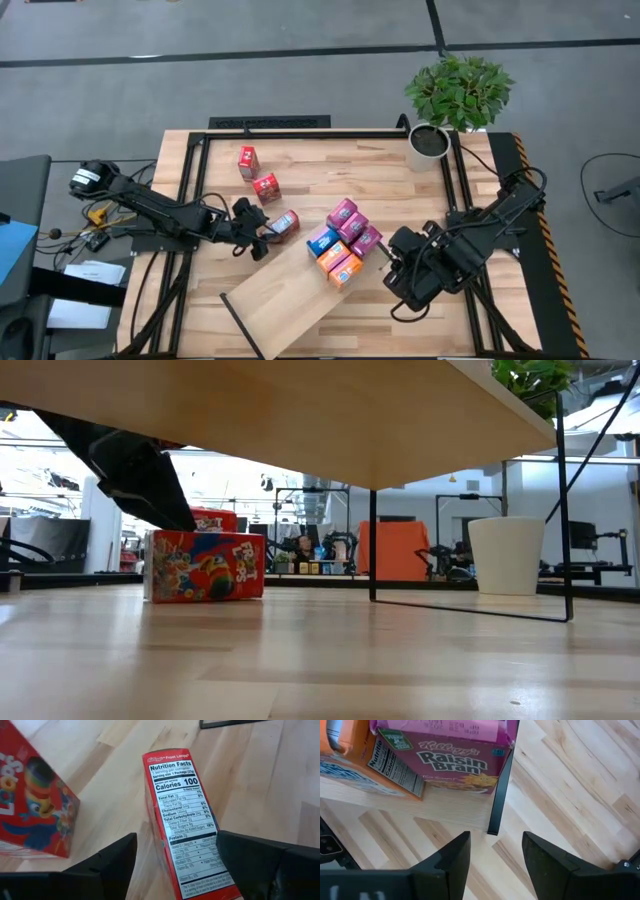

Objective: Stack cereal on shelf
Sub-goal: Put the bottom red cereal box onto the shelf

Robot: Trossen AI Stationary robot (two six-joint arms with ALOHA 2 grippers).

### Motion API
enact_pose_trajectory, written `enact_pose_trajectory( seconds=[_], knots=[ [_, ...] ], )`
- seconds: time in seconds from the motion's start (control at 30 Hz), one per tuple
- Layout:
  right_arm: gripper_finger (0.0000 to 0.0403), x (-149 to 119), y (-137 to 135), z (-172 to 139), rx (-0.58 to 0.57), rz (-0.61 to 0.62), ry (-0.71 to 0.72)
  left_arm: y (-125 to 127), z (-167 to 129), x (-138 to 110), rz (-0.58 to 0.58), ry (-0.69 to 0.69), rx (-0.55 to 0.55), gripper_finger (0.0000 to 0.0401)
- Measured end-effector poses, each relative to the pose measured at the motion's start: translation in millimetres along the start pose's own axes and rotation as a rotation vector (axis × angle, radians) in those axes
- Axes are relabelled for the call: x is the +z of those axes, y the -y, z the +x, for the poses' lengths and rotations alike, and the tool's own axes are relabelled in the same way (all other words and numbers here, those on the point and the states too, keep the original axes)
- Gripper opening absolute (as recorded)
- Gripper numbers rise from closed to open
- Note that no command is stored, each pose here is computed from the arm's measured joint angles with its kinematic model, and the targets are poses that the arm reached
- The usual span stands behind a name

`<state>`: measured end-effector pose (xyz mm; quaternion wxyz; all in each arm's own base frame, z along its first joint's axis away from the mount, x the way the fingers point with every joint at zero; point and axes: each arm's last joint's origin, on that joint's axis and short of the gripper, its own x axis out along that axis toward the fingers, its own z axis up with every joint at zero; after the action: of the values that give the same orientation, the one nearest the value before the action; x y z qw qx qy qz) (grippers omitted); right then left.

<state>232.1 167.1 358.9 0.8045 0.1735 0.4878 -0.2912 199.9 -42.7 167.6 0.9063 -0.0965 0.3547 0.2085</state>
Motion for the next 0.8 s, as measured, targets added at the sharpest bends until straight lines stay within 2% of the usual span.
enact_pose_trajectory(
  seconds=[0.17, 0.3, 0.5, 0.8],
  knots=[
    [0.0205, 0, 0, 0, 0.001, -0.011, 0.0, 4, -12, 14, 0.058, 0.013, -0.1, 0.0267],
    [0.0207, -1, 0, 0, 0.0, -0.03, 0.003, 3, -22, 29, 0.058, 0.09, -0.102, 0.03],
    [0.0204, -1, 0, 0, 0.0, -0.033, 0.005, -1, -12, 21, 0.054, -0.001, -0.092, 0.0345],
    [0.0204, -1, 0, -1, 0.0, -0.038, 0.008, 4, 8, 10, 0.085, -0.082, -0.032, 0.0346]
  ],
)
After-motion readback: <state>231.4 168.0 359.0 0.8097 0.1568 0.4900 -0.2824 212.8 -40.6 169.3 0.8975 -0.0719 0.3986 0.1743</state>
